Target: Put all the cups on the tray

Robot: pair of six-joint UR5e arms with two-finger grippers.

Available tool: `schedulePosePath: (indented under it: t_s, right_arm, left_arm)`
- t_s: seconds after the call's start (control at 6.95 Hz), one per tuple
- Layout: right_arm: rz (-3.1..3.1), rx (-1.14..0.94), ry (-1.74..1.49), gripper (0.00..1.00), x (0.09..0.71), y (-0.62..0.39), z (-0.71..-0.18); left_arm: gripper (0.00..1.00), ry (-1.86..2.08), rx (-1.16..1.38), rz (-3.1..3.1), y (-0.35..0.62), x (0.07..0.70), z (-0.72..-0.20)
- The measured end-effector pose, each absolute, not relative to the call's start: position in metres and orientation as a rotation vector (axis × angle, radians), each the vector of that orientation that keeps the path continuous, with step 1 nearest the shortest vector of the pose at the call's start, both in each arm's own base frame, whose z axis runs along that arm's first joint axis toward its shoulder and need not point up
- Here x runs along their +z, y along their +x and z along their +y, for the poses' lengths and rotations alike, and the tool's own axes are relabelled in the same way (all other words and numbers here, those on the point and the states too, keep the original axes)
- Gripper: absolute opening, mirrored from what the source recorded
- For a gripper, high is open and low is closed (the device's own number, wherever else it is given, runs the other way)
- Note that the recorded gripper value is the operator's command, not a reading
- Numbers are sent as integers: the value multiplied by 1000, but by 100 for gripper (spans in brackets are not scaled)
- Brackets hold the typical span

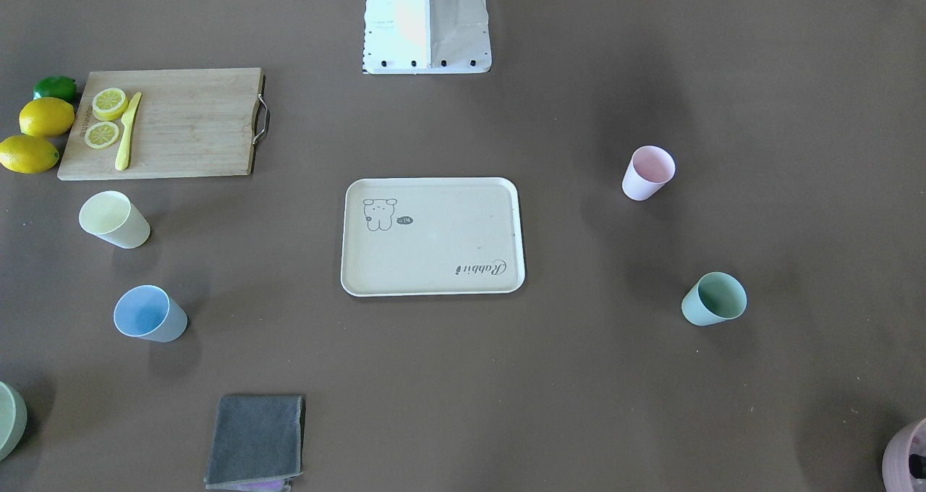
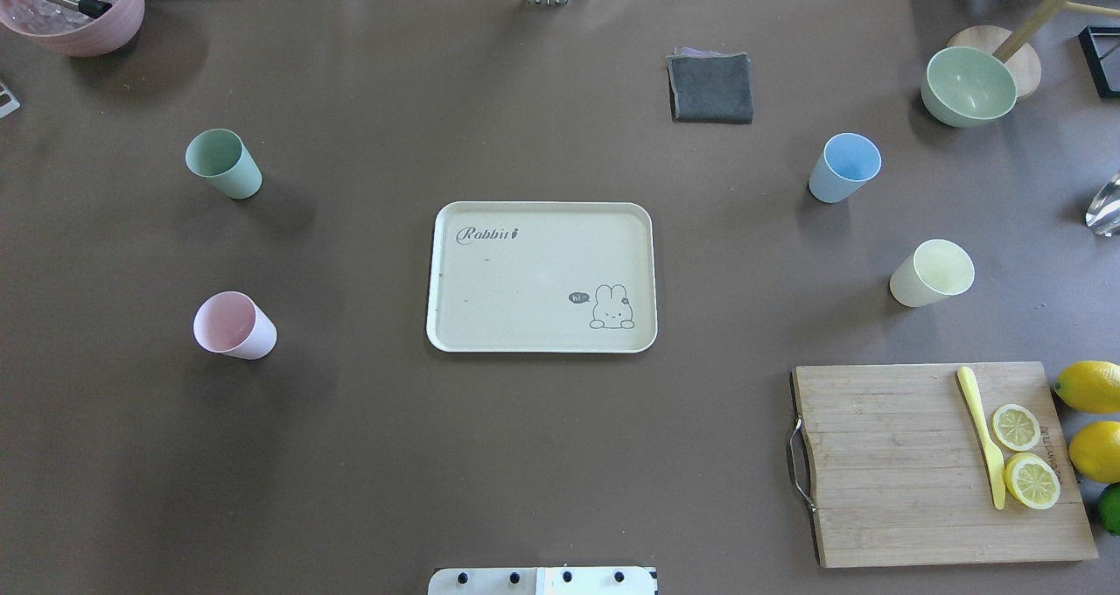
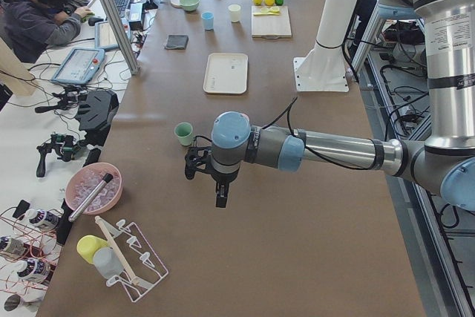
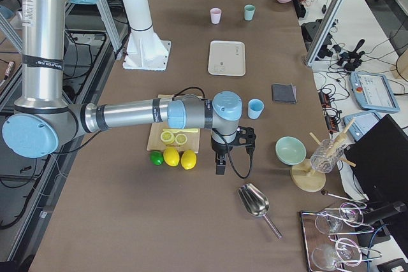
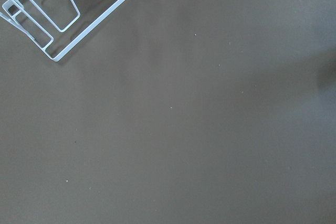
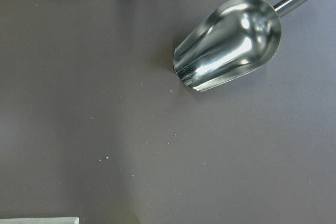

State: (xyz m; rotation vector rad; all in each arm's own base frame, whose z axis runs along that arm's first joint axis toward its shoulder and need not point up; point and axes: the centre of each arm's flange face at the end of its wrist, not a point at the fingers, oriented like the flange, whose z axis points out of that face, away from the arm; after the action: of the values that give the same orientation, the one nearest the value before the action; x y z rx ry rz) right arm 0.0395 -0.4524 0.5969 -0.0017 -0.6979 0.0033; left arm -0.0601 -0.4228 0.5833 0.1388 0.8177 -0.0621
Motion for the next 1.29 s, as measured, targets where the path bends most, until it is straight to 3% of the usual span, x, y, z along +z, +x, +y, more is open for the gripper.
schedulePosePath:
  t_s: [0.72,1.29]
  right_arm:
    - [-735,-66,345,100,538,37,-473]
    - [-830,-90,422,100,489,23,-499]
  left_arm:
    - [99,183,-40,818,-62,565,-425]
    - [99,347,9,805,-66,510,-499]
